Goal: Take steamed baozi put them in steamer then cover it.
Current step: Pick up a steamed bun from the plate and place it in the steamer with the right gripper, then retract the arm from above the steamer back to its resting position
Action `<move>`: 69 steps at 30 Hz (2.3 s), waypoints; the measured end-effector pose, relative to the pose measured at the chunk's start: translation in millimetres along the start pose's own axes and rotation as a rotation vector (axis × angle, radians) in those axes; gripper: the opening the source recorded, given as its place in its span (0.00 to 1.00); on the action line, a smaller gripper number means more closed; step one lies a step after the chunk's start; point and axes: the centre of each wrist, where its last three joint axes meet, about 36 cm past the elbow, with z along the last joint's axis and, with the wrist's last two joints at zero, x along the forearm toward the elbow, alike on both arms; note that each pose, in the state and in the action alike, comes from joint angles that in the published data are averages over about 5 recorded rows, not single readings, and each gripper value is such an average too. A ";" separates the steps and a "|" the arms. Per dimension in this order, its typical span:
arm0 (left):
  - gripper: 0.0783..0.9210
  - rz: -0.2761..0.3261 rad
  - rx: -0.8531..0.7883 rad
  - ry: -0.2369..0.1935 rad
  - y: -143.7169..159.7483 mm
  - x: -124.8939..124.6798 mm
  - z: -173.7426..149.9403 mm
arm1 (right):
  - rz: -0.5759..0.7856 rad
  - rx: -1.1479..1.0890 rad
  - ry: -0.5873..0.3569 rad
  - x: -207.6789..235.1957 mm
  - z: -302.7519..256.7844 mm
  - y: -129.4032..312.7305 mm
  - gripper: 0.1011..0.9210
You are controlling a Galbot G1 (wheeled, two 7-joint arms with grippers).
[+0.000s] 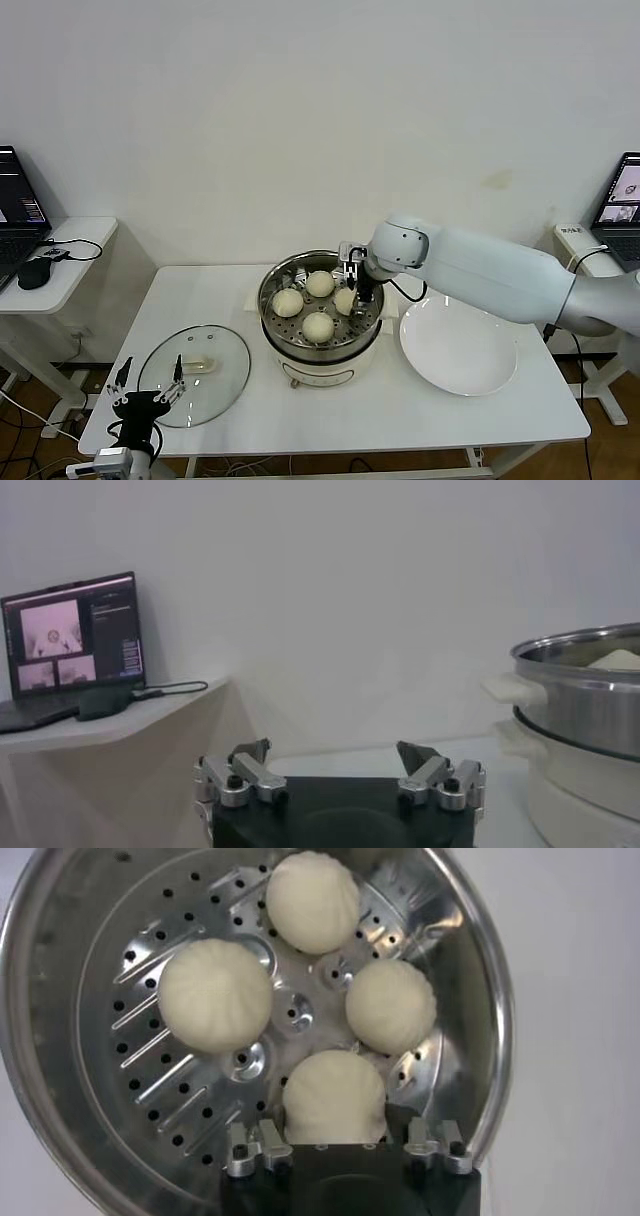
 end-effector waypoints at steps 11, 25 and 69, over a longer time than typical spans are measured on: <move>0.88 -0.002 -0.001 -0.006 2.6 -0.3 -2.9 | 0.082 -0.024 -0.078 47.6 16.5 -0.4 0.88; 0.88 -0.001 0.006 -0.008 -1.2 1.4 -2.6 | 0.457 -0.204 -0.490 65.4 117.3 78.9 0.88; 0.88 0.204 -1.353 -0.223 66.1 -16.1 76.5 | 1.274 -1.065 -0.693 -66.6 268.8 425.5 0.88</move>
